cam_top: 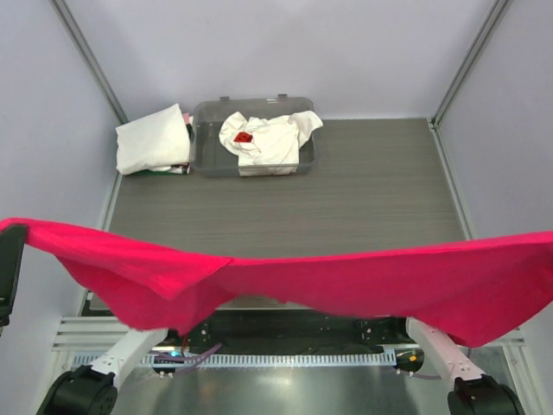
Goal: Fold and stack the t-shirts
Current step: Flatten the tshirt out
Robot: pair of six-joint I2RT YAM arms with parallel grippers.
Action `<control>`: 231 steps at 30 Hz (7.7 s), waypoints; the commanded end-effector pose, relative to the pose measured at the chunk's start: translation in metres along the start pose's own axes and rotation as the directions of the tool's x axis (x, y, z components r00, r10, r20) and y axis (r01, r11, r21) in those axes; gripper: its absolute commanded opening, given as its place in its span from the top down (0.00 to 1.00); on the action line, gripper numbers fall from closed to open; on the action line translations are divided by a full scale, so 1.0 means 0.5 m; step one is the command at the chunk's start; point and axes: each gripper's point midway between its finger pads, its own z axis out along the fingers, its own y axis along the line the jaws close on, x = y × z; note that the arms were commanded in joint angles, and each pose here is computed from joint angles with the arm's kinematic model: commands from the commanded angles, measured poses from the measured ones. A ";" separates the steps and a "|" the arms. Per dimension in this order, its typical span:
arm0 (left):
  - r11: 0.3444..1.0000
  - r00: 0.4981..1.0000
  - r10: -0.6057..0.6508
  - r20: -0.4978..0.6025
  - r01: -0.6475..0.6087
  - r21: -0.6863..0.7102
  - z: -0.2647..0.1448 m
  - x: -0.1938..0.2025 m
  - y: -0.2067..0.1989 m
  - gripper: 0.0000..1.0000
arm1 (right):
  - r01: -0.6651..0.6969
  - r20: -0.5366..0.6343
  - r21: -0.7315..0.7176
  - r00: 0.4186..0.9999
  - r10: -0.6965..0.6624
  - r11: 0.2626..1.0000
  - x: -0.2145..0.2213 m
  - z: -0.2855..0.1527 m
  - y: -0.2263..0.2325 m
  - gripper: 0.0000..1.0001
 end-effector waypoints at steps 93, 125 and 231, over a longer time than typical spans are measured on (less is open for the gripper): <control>0.595 0.353 -0.487 -0.799 -0.536 -0.599 -0.070 1.012 0.622 0.42 | 0.602 -0.903 0.295 0.429 0.011 0.742 0.921 0.313 -0.485 0.00; 0.734 0.351 -0.424 -0.835 -0.407 -0.544 -0.341 1.050 0.404 0.40 | 0.368 -0.925 0.263 0.360 0.124 0.892 0.929 0.050 -0.448 0.02; 0.729 0.444 -0.427 -0.788 -0.346 -0.590 -0.305 0.839 0.421 1.00 | 0.448 -0.777 0.587 0.546 0.314 0.674 0.877 0.083 -0.568 0.99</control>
